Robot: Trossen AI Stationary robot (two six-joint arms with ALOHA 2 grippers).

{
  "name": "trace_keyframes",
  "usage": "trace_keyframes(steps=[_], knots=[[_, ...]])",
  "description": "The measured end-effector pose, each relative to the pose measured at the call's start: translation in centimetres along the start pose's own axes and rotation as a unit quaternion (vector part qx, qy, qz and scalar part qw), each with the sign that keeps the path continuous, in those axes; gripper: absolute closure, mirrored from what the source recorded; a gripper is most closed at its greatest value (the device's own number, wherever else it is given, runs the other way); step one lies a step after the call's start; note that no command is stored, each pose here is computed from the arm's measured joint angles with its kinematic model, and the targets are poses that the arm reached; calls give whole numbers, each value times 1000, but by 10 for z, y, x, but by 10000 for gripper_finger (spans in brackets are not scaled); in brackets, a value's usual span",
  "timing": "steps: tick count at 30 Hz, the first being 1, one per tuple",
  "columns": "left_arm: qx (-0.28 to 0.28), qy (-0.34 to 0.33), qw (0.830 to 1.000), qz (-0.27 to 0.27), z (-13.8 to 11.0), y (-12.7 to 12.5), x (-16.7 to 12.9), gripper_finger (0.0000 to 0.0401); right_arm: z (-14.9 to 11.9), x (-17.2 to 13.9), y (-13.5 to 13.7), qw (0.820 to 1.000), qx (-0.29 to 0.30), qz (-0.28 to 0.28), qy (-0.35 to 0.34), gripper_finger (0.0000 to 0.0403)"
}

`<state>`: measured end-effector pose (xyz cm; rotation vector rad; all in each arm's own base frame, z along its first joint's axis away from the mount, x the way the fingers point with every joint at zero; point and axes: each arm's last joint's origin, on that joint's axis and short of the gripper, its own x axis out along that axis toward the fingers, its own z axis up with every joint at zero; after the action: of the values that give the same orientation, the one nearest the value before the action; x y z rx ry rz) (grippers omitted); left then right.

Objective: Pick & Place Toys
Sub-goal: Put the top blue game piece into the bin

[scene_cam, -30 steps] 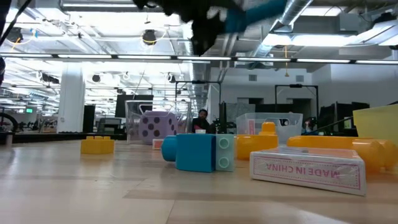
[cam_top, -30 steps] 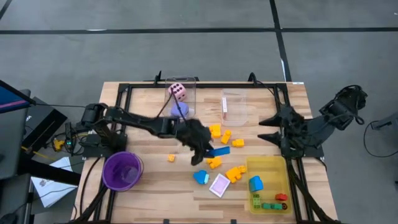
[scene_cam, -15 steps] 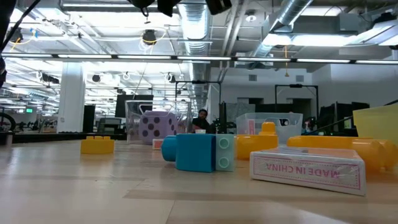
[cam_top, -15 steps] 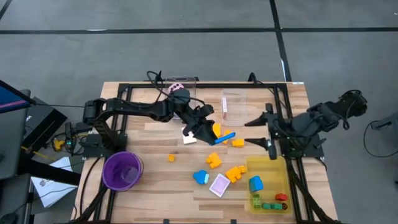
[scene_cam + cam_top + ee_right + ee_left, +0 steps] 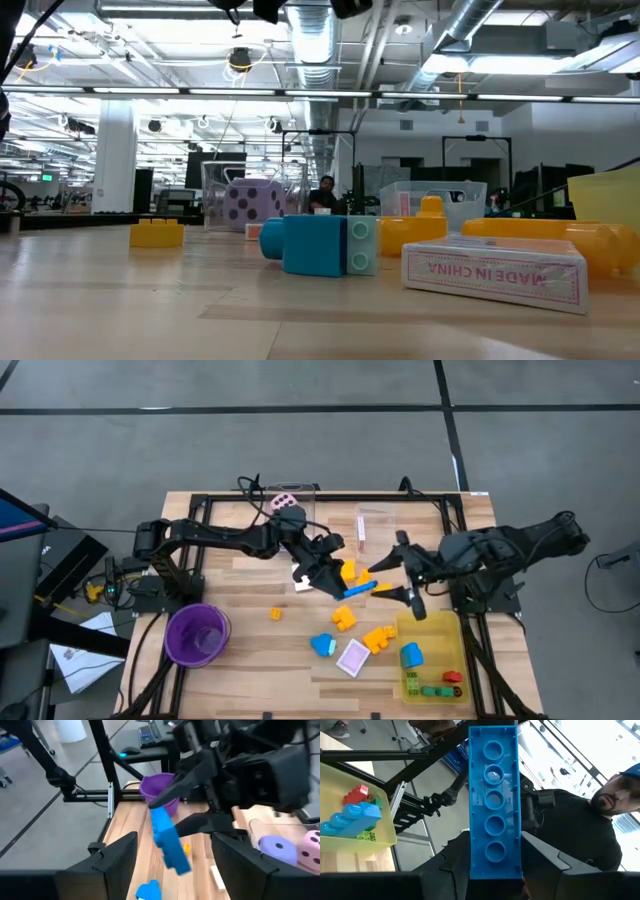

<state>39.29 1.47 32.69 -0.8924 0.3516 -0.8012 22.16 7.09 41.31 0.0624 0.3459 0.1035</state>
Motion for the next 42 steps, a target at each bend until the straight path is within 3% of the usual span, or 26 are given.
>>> trace_keyframes(steps=[7,10,20,29,34,37,42], knots=[[-3,0,1000,0,0,0,0,260,0,7,1,1000,-1,13,3,157],[-3,0,1000,0,0,0,0,260,0,7,1,1000,0,9,2,179],[-6,1,1000,-1,0,0,0,258,0,8,-2,1000,5,10,4,363],[36,-11,999,25,3,7,-8,203,0,8,-11,996,82,-13,9,361],[77,4,995,59,3,18,-18,157,-12,2,-11,988,138,-20,70,361],[77,26,993,91,0,29,-25,135,-26,-7,-8,974,179,-36,135,361],[70,56,988,127,-7,40,-35,121,-51,-26,3,928,262,-81,251,361]])
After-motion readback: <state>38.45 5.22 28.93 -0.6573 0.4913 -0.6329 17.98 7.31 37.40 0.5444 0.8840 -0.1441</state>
